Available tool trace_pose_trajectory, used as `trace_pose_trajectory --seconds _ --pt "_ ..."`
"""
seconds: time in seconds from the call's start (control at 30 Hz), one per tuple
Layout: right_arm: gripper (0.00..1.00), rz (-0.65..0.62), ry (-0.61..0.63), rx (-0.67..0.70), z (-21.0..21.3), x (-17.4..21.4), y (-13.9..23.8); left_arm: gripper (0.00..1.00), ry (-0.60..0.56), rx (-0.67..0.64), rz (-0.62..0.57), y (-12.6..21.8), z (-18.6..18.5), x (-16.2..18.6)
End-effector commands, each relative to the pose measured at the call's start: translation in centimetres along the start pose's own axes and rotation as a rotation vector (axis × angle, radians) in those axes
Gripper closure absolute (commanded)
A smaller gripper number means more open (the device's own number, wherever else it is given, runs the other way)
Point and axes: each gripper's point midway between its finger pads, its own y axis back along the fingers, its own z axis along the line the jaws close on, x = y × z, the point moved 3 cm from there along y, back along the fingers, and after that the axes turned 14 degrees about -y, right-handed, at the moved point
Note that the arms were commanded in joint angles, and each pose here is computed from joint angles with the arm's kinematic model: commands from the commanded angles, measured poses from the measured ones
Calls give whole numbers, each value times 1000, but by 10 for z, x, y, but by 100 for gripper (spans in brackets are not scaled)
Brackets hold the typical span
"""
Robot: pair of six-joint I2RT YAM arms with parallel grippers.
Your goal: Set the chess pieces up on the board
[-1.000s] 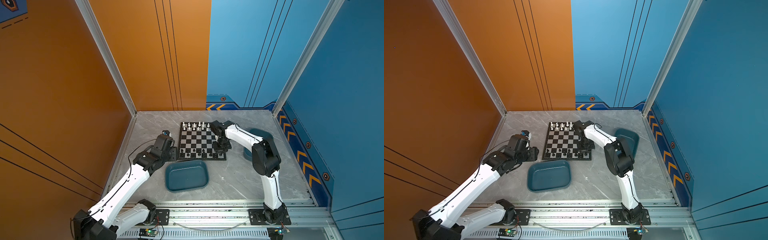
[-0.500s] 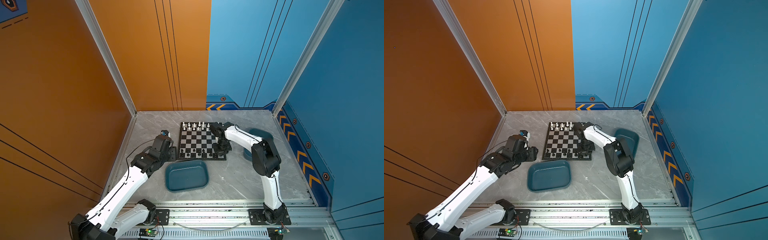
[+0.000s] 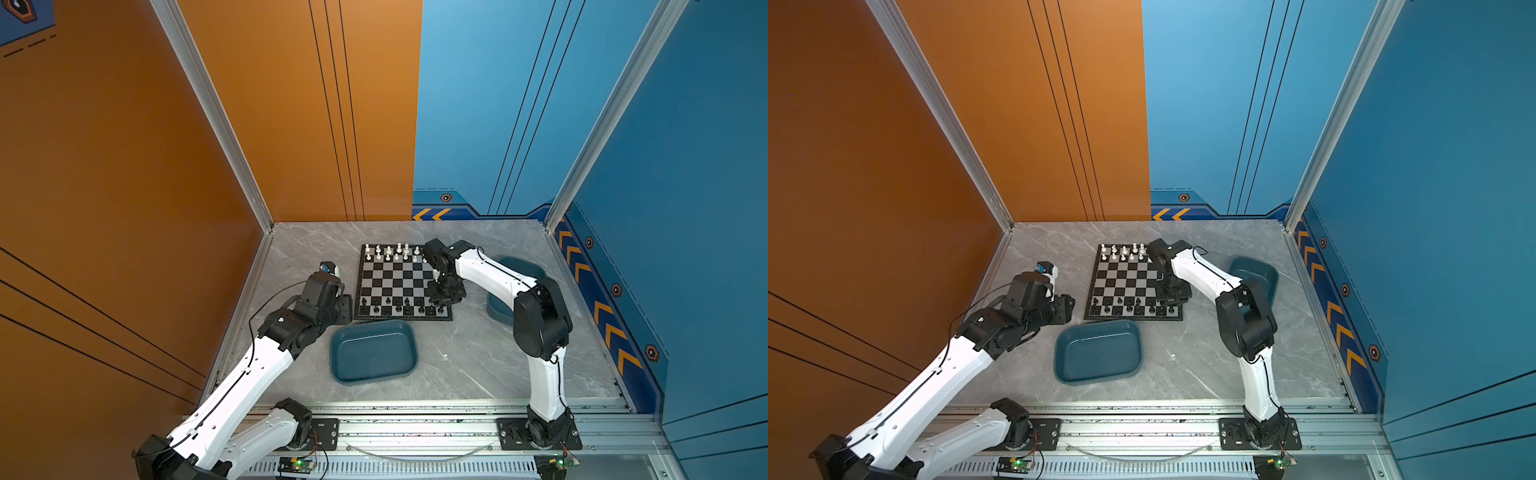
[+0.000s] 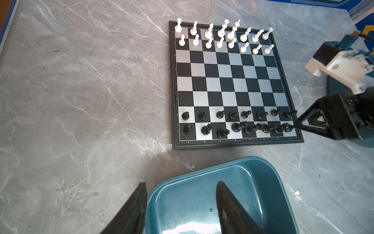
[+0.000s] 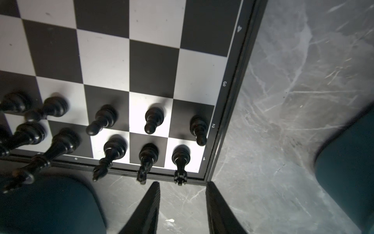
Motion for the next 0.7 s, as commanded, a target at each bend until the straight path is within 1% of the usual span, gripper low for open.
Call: trace_pose_trajectory --seconds 0.0,0.03,0.1,0.17,0.23,0.27,0.3,0.33,0.47,0.5,0.6,0.63,0.67 --pt "53 -24 -7 -6 -2 2 21 43 4 1 6 1 2 4" --pt "49 -36 -7 -14 -1 0 27 43 7 1 6 1 2 3" --pt "36 -61 -7 -25 0 -2 39 41 6 -8 2 1 3 2" --pt "29 -115 -5 -36 1 -9 62 34 2 -15 -7 1 4 -2" --pt "23 -162 0 -33 -1 -14 81 2 -11 -33 -19 2 6 -7" --pt "18 -187 0 -32 -4 -17 92 3 -20 -47 -27 3 9 -11" --pt "3 -210 0 -31 -6 -19 102 2 -30 -58 -32 4 11 -15" --pt "0 -237 -1 -30 -9 -21 113 2 -37 -80 -37 4 15 -20" --pt "0 -349 -22 -11 -34 -25 151 2 -18 -184 -43 0 38 -31" --pt "0 -377 -32 11 -44 -25 157 2 0 -198 -82 6 42 -44" --pt "0 -457 -88 45 -80 -22 174 2 30 -234 -143 5 54 -55" --pt "0 -466 -117 42 -95 -18 173 2 28 -255 -136 -4 59 -46" --pt "0 -476 -147 33 -108 -17 172 2 36 -275 -148 -6 63 -45"
